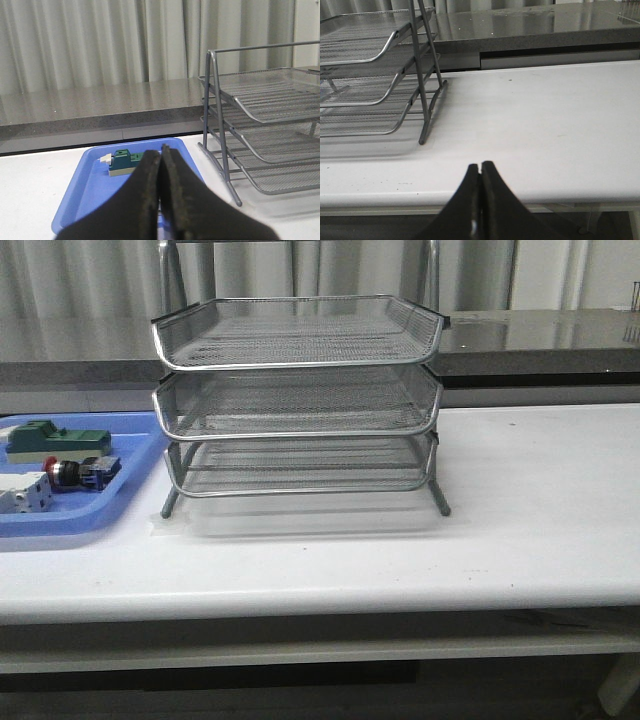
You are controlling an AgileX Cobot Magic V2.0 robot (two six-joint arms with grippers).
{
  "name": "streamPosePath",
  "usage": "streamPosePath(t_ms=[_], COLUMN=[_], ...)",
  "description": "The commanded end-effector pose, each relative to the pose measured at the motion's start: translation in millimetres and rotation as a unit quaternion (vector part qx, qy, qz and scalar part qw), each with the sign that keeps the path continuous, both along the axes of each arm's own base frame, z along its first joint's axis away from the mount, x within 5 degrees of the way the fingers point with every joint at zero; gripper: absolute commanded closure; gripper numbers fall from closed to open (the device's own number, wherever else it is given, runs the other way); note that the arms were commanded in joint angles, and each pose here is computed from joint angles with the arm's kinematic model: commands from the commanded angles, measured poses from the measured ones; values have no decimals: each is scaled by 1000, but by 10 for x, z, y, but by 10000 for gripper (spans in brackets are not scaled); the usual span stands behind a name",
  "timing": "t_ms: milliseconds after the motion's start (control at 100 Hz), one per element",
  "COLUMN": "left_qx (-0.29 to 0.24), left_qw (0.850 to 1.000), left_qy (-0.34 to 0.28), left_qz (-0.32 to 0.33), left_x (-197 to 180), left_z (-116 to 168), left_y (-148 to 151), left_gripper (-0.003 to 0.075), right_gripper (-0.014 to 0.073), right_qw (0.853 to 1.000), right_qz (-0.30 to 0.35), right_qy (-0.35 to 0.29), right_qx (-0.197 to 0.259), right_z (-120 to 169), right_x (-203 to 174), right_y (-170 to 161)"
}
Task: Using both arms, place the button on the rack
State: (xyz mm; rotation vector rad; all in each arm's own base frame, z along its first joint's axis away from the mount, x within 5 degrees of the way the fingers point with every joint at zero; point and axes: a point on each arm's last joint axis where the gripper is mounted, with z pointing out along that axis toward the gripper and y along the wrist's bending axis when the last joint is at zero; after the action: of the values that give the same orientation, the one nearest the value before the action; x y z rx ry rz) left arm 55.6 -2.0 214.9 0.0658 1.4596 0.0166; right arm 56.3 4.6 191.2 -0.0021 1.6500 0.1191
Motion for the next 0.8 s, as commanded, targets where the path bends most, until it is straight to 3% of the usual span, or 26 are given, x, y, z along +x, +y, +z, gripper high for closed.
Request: streamPosePath(t_ms=[0,790], left_qx=[-8,-8], left_qw=[999,999], left_qy=[-34,-34], left_qz=[-2,-2], left_x=[-14,-14], left_z=[-67,-67], left_y=[-2,-2], left_gripper=[741,741], right_gripper=[664,664], right_qw=[998,998], right_qz=[-4,-4], right_qy=[-59,-65], right_qx=[1,1], right_z=[141,151], right_x=[-16,-16], right_y=[-6,-7])
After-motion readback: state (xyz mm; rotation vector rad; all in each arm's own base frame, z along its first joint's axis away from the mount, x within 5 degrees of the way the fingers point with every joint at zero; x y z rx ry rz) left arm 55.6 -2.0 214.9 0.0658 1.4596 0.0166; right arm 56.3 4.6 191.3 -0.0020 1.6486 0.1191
